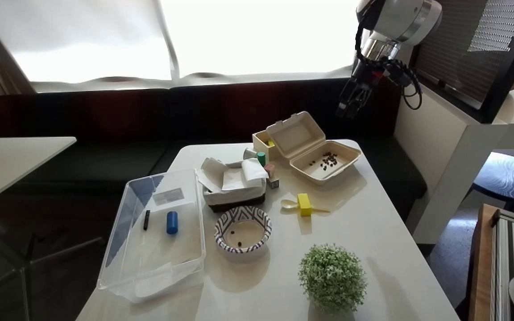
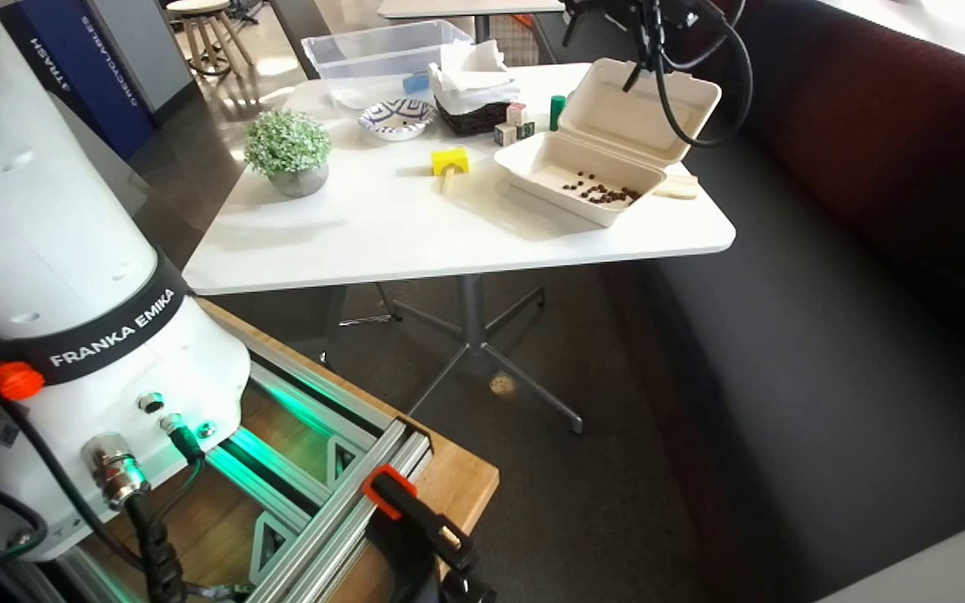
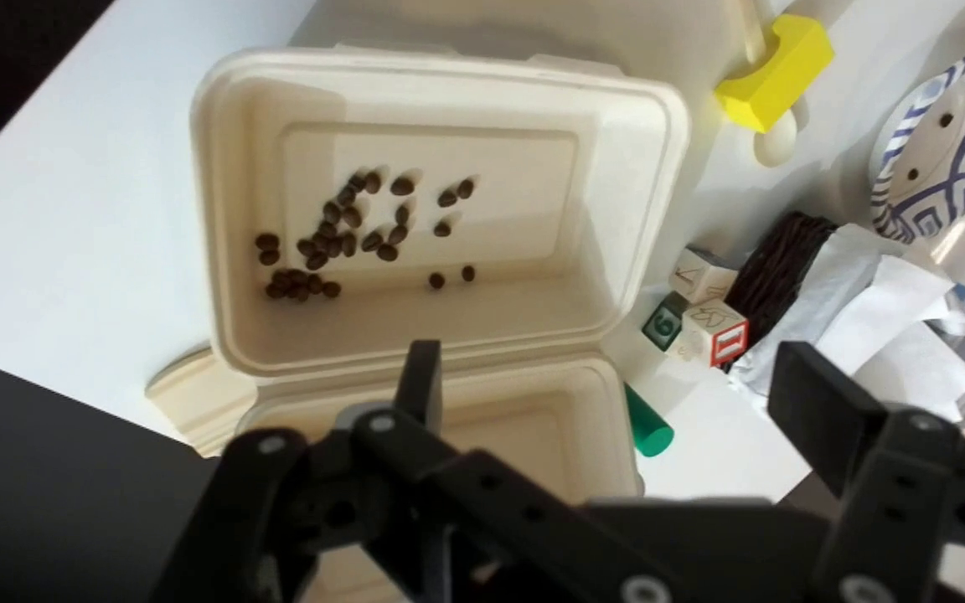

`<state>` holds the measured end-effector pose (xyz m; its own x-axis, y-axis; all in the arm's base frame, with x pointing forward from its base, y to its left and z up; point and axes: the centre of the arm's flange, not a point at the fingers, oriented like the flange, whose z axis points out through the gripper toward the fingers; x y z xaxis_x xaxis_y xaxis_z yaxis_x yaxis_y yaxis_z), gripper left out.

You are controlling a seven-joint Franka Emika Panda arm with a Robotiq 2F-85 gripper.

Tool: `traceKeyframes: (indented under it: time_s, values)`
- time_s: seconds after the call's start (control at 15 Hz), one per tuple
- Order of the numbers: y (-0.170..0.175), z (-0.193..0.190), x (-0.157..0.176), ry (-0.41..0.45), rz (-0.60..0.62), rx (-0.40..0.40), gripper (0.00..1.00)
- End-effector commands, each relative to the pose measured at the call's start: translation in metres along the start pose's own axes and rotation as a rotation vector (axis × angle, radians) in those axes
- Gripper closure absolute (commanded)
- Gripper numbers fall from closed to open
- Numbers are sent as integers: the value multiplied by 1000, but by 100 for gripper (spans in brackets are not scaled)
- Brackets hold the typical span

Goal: Empty the beans in the carton box into the box

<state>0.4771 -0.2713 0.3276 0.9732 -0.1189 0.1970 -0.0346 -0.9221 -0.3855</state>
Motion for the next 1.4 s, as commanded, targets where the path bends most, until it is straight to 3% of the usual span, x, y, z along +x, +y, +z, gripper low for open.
traceKeyframes:
  time_s: [0.0,0.13,0.2,0.6,1.33]
  values:
    - [53,29,19,-40,-36,41,0]
    - [73,42,22,-54,-42,77,0]
    - [48,28,3,-41,-30,26,0]
    - [65,43,13,-53,-37,49,0]
    - [128,83,35,-76,21,56,0]
